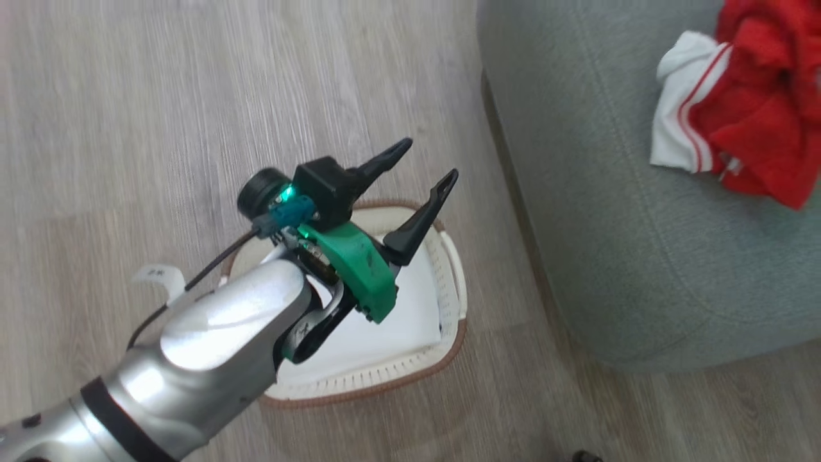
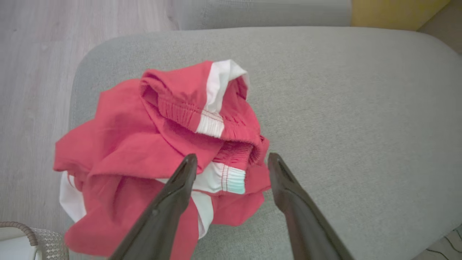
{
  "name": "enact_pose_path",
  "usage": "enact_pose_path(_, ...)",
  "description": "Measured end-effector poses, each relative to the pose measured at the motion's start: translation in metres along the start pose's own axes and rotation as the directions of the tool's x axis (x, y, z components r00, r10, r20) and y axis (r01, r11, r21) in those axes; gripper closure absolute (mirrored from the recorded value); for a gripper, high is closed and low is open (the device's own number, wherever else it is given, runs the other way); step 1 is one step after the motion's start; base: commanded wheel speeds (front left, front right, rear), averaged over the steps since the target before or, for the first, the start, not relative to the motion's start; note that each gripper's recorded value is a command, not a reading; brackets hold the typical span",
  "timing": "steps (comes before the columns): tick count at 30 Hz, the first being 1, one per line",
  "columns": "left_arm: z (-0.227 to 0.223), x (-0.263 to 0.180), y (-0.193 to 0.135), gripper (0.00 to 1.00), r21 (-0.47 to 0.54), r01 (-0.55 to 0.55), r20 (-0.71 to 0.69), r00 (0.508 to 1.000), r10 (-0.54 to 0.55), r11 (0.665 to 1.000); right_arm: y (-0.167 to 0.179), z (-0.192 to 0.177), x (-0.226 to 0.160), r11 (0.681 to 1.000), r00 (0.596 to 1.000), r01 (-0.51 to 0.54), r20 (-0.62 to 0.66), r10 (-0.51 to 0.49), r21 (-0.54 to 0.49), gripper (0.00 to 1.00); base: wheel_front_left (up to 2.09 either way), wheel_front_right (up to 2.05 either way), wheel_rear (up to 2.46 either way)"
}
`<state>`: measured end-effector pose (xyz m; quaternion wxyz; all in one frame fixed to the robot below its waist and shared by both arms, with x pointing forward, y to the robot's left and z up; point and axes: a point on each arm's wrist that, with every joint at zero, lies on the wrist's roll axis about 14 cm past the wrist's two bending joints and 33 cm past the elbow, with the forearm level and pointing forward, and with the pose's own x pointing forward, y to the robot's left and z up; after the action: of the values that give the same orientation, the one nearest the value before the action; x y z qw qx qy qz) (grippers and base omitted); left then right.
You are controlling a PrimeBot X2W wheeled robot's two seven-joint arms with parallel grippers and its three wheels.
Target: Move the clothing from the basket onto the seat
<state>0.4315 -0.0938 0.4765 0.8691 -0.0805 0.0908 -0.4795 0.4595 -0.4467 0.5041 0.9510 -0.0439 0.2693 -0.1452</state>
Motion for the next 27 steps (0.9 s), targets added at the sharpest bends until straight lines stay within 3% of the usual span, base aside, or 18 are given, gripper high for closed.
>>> enact_pose_path(11, 0.029, -0.024, -0.014, 0.0, 0.02, -0.069, 0.07, 0.995, 0.067, 0.997, -0.012, 0.054, -0.054, 0.999, 0.962, -0.037, 0.272, 0.031, 0.015, 0.0, 0.0, 0.0, 0.0)
enact_pose_path(27, 0.045, -0.097, 0.016, 0.0, -0.006, -0.333, 0.143, 0.933, 0.33, 0.943, 0.042, 0.065, -0.092, 0.976, 0.827, -0.214, 0.539, 0.159, 0.04, 0.0, 0.0, 0.0, 0.0)
